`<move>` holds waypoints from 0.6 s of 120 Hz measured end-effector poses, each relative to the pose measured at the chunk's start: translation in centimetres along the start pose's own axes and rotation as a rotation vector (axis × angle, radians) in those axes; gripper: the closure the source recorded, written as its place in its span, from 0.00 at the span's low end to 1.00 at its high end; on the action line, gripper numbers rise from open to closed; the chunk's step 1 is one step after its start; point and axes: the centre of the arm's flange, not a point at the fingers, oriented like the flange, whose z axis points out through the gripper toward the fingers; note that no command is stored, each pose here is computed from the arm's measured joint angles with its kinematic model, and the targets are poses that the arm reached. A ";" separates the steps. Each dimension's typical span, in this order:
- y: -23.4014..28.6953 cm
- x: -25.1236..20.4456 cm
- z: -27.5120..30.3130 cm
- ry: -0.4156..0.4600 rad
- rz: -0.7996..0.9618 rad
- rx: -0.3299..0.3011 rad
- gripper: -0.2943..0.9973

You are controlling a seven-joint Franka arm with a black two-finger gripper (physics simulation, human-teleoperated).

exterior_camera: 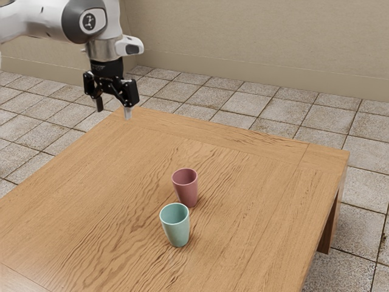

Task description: Place the right cup onto the left cup

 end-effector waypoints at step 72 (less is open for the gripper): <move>9.1 -3.0 13.0 -0.069 0.101 -0.020 0.23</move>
